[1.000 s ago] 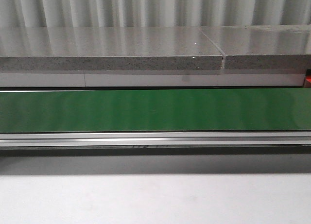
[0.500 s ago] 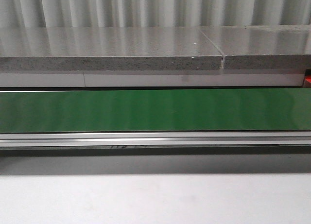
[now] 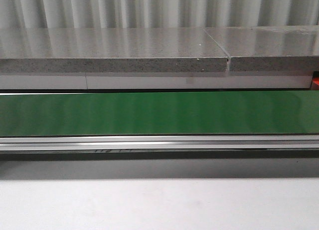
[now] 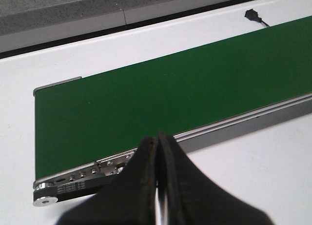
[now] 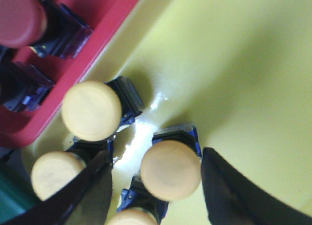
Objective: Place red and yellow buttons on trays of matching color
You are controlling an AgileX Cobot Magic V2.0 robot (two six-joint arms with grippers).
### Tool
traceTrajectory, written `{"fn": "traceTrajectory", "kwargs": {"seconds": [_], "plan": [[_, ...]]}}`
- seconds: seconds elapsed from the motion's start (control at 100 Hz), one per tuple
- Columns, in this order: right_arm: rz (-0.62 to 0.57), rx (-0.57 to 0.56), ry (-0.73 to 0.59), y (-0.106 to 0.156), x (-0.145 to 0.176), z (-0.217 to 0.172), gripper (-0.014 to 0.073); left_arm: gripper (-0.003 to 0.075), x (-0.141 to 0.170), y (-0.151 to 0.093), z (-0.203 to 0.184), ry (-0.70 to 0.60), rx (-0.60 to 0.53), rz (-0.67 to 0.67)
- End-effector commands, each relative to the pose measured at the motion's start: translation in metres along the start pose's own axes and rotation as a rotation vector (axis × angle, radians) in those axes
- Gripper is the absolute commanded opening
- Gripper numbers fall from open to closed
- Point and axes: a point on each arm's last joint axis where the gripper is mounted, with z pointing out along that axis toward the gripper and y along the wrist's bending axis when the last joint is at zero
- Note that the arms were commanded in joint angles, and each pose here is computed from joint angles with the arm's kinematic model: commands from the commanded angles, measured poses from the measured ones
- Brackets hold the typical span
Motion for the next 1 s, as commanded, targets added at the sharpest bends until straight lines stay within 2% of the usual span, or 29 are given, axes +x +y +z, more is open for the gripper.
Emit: {"fn": "traceTrajectory", "kwargs": {"seconds": [0.0,0.12,0.19,0.31,0.45,0.57,0.66,0.83,0.99], "plan": [[-0.016,-0.026,-0.114,0.004,-0.006,-0.033,0.0422,-0.0020,-0.013,0.000,-0.005,-0.092,-0.003,-0.012],[-0.037,-0.048,-0.172,0.009,-0.001,-0.056,0.0419,-0.0020,-0.013,0.000,-0.005,-0.092,-0.003,-0.012],[-0.067,-0.065,-0.203,0.015,0.003,-0.068,0.0386,-0.0020,-0.013,0.000,-0.005,-0.092,-0.003,-0.012],[-0.128,-0.111,-0.235,0.032,0.014,-0.086,0.0223,-0.0020,-0.013,0.000,-0.005,-0.092,-0.003,-0.012],[-0.269,-0.189,-0.261,0.062,0.033,-0.103,0.0025,-0.0020,-0.013,0.000,-0.005,-0.092,-0.003,-0.012],[-0.374,-0.267,-0.284,0.087,0.051,-0.116,-0.0075,-0.0020,-0.013,0.000,-0.005,-0.092,-0.003,-0.012],[-0.438,-0.325,-0.296,0.103,0.063,-0.123,-0.0103,-0.0020,-0.013,0.000,-0.005,-0.092,-0.003,-0.012],[-0.552,-0.411,-0.279,0.127,0.089,-0.133,-0.0102,-0.0020,-0.013,0.000,-0.005,-0.092,-0.003,-0.012],[-0.645,-0.504,-0.316,0.143,0.109,-0.150,-0.0102,-0.0020,-0.013,0.000,-0.005,-0.092,-0.003,-0.012]]}}
